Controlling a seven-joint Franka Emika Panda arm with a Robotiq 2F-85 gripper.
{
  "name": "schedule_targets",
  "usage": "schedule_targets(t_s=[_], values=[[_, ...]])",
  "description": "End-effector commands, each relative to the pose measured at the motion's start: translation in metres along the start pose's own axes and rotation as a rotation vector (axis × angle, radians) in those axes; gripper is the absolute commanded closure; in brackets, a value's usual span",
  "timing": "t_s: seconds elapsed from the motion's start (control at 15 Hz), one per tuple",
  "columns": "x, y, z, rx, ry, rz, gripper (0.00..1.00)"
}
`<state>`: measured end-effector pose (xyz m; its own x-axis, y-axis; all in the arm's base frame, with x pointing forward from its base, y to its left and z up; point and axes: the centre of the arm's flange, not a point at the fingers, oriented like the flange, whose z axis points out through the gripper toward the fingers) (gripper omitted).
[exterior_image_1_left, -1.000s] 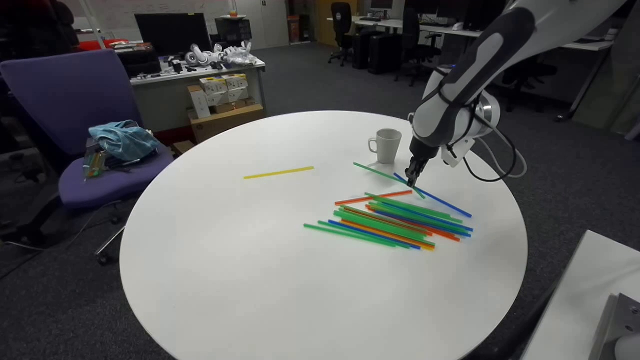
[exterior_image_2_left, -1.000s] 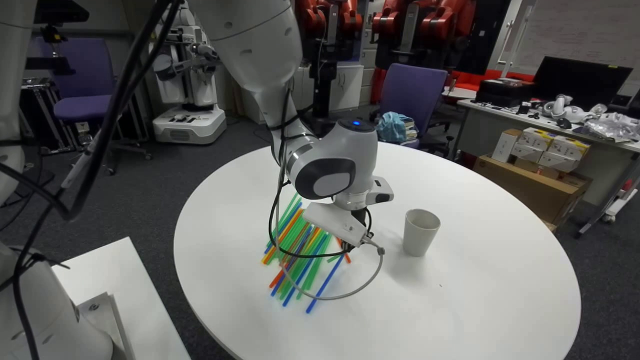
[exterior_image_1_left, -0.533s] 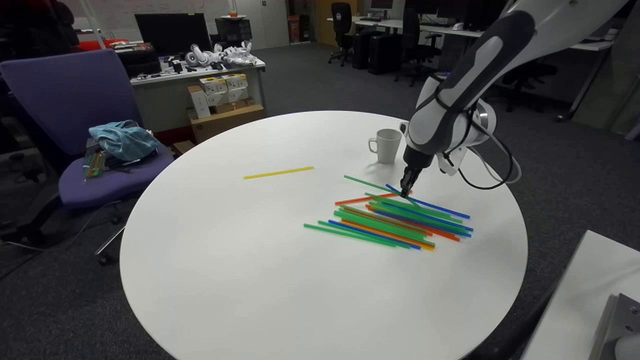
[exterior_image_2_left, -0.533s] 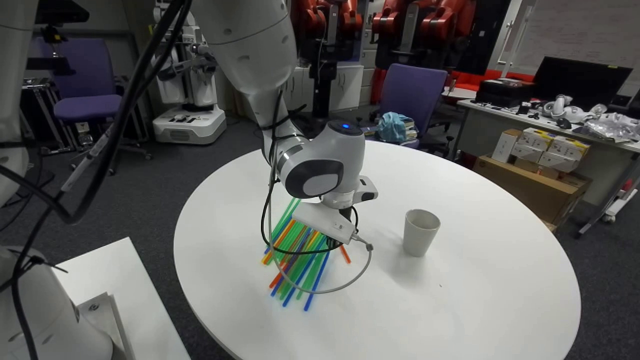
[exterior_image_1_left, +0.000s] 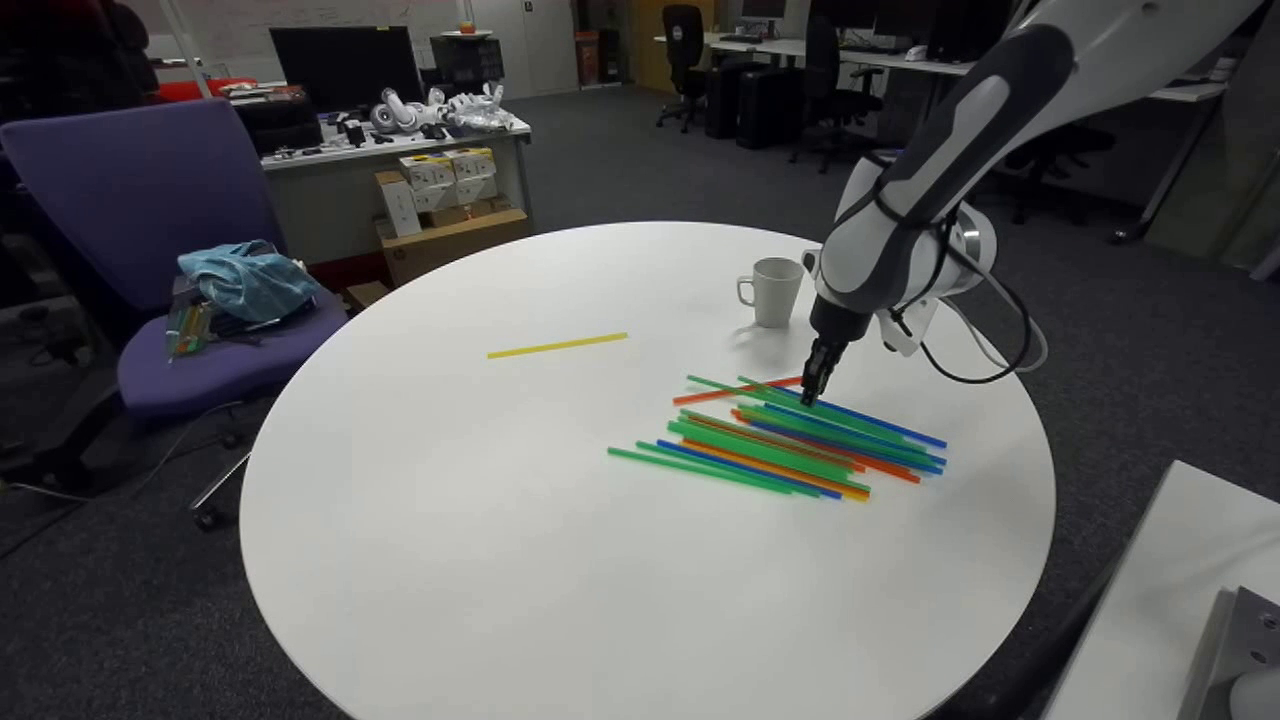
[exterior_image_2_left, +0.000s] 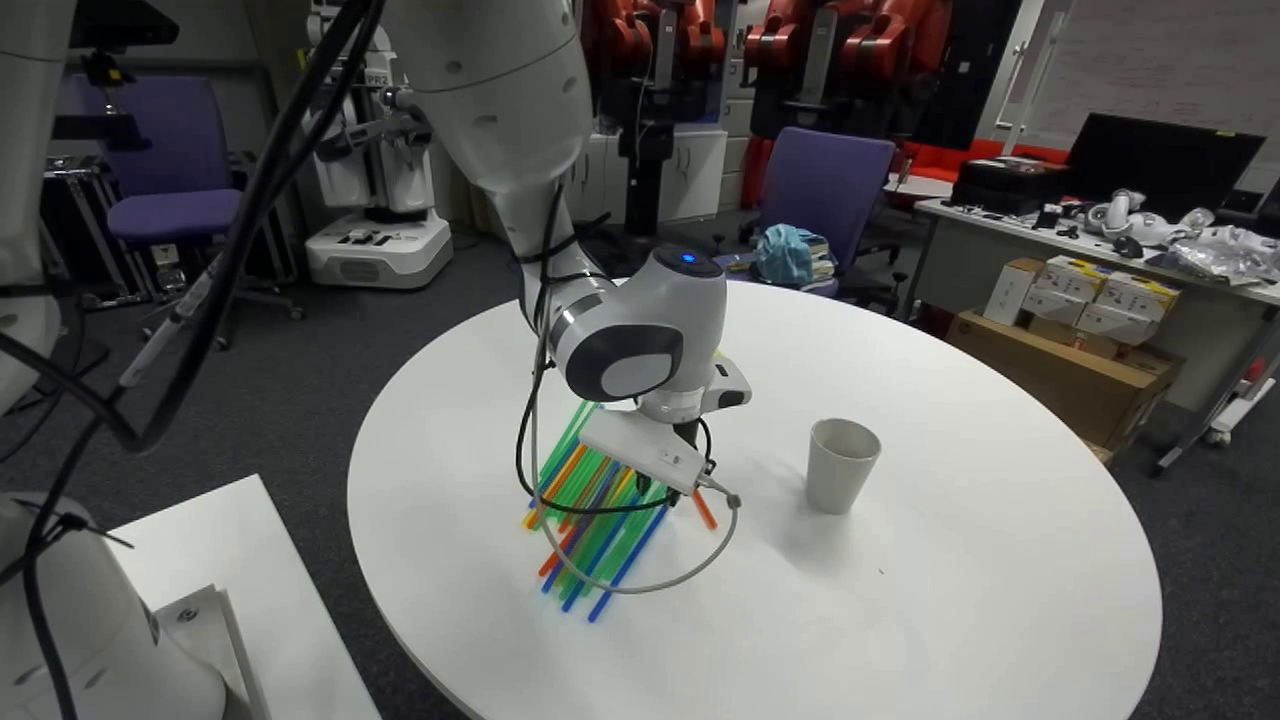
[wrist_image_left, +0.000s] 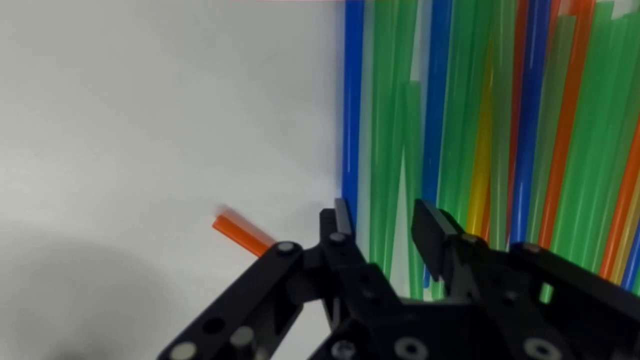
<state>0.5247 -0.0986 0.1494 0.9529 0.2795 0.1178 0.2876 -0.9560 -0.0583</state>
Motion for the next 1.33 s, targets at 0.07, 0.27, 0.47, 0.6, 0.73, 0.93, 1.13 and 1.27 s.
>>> schedule_targets(t_s=[0.07,0.27,0.47,0.6,0.73,0.93,1.13,1.27], values=[[-0.004,0.013,-0.016,-0.018,0.045,0.014,0.21],[-0.003,0.018,-0.017,-0.054,0.091,0.051,0.01],[0.002,0.018,-0.016,-0.091,0.156,0.198,0.00],[0.003,0.013,-0.015,-0.088,0.157,0.313,0.00],[0.004,0.006,-0.011,-0.078,0.157,0.427,0.00],[0.006,0.000,-0.006,-0.069,0.156,0.597,0.00],[0.008,-0.004,-0.002,-0.005,0.190,0.580,0.00],[0.017,-0.005,-0.006,0.062,0.230,0.429,0.00]])
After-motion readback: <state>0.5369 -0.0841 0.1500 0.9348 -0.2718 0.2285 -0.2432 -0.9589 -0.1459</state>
